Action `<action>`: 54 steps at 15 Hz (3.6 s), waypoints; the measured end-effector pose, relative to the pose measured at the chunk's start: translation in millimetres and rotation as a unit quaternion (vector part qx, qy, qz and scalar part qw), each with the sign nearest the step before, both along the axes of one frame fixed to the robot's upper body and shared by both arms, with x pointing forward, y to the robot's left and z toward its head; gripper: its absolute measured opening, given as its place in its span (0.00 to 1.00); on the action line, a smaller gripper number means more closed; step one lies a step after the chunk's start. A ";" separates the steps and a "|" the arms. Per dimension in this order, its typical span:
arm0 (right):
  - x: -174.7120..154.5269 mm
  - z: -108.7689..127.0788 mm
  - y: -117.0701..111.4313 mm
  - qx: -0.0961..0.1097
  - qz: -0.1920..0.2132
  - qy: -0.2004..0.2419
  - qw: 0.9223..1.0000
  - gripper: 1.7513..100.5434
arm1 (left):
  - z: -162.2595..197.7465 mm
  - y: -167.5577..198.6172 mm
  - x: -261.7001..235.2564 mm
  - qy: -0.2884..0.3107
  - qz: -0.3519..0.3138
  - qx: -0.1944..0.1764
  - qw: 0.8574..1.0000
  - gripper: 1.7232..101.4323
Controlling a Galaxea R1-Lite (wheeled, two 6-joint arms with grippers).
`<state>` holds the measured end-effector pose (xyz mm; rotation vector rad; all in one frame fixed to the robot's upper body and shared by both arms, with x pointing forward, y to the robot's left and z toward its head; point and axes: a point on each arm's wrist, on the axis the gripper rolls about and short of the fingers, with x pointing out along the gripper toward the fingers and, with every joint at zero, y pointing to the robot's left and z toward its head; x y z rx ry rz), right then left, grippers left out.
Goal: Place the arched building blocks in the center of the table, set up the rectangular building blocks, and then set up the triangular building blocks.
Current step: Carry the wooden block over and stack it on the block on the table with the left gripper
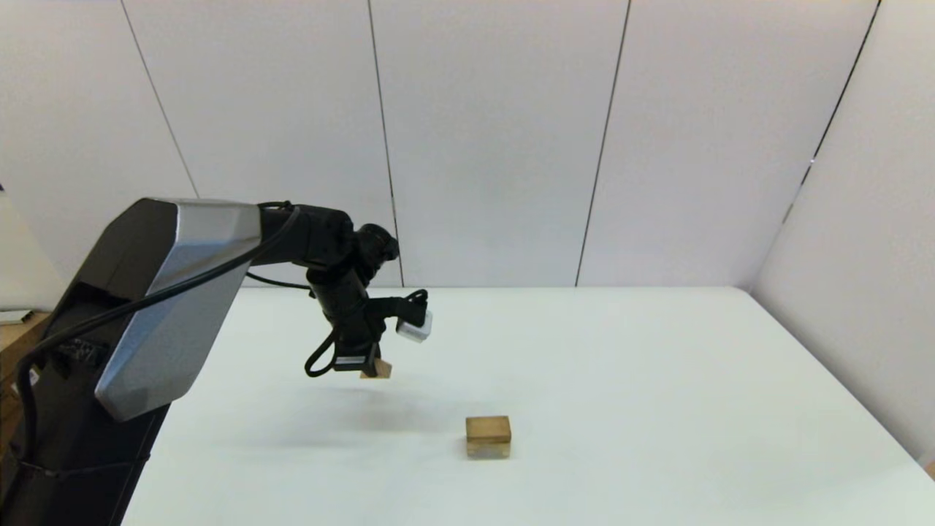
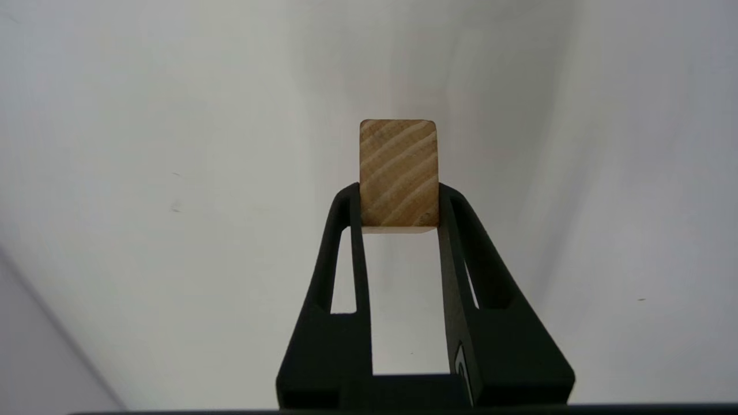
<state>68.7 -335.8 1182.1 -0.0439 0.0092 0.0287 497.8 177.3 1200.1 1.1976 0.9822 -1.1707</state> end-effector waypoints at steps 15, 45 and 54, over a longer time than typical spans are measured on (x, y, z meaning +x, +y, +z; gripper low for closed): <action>0.0 0.0 0.0 0.000 0.000 0.000 1.000 0.97 | 22.6 -98.8 -64.9 0.011 -0.017 -0.022 1.000 0.19; 0.0 -0.1 0.0 0.000 0.000 0.000 1.000 0.97 | -3.8 -148.7 -82.6 0.005 -0.006 -0.046 0.999 0.19; 0.0 0.0 0.0 0.000 0.000 0.000 1.000 0.97 | 2.7 -146.8 -85.4 -0.012 -0.002 -0.026 1.000 0.19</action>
